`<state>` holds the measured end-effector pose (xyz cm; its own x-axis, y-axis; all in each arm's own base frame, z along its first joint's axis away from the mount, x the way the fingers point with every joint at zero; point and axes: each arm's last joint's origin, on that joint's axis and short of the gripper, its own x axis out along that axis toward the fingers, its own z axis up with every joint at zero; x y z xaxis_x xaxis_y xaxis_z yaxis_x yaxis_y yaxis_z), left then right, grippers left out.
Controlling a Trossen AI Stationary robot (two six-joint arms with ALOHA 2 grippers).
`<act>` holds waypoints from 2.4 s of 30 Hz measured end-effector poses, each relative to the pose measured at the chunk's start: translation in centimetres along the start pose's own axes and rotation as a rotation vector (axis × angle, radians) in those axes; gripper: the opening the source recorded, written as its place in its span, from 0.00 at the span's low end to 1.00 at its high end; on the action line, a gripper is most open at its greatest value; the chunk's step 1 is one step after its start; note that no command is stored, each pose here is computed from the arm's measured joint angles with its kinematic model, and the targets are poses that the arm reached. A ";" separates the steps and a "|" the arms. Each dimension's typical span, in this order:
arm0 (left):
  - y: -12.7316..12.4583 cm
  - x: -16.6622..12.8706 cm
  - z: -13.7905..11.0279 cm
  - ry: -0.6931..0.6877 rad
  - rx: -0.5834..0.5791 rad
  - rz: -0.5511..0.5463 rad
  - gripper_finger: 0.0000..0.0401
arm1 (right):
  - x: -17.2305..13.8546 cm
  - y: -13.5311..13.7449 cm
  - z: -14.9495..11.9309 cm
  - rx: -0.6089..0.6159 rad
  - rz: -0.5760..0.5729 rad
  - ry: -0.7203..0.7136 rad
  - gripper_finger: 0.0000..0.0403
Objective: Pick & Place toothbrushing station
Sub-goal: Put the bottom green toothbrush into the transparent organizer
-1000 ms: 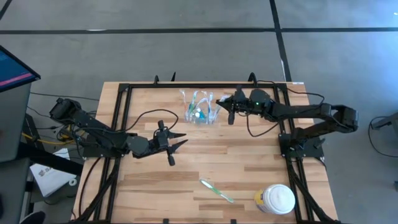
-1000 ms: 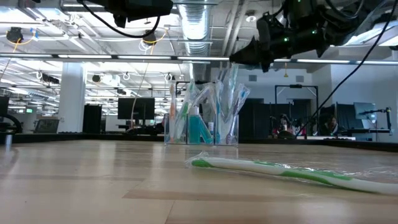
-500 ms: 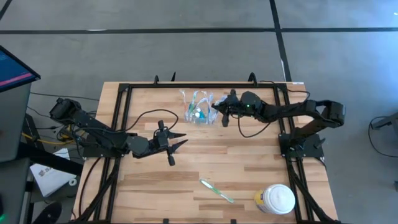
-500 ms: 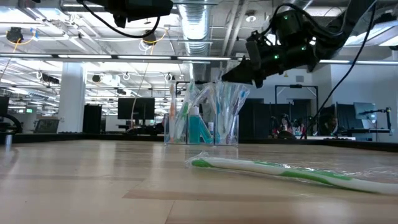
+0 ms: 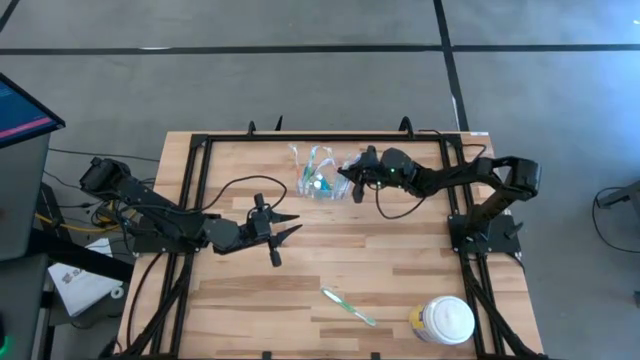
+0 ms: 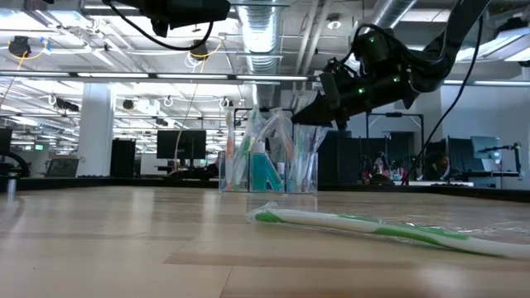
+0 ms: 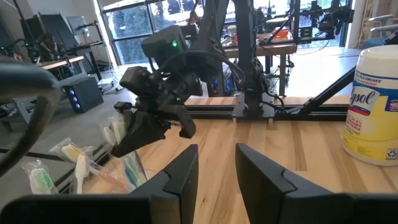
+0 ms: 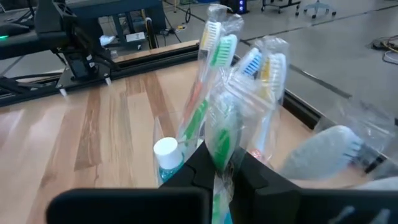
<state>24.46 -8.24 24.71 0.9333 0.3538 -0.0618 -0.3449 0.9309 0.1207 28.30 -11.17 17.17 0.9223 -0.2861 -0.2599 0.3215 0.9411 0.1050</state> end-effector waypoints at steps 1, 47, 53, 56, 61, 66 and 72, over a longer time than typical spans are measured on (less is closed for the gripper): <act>0.0 0.0 0.0 0.000 0.000 0.000 0.25 | 0.0 0.0 0.0 0.003 0.000 -0.002 0.05; 0.0 0.0 0.0 0.002 -0.016 0.000 0.25 | -0.1 -0.1 0.0 -0.044 0.040 0.005 0.14; 0.0 0.0 0.0 0.002 -0.016 0.000 0.25 | -0.1 0.0 0.1 -0.046 0.047 0.005 0.20; 0.0 0.0 0.0 0.002 -0.016 0.000 0.25 | -0.1 -0.1 0.0 -0.051 0.045 0.007 0.28; 0.0 0.0 0.0 0.002 -0.016 0.000 0.25 | -0.2 -0.5 0.1 -0.035 0.030 0.005 0.41; 0.0 0.0 0.0 0.002 -0.016 0.001 0.25 | -0.2 -0.8 0.1 -0.026 0.022 0.002 0.49; 0.0 0.0 0.0 0.002 -0.016 0.005 0.25 | -1.0 -0.6 1.4 -0.032 0.023 -0.042 0.51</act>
<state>24.46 -8.22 24.68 0.9314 0.3585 -0.0635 -0.3510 0.9305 0.1051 27.49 -11.70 18.76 0.9378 -0.2706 -0.2175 0.2934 0.9526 0.0798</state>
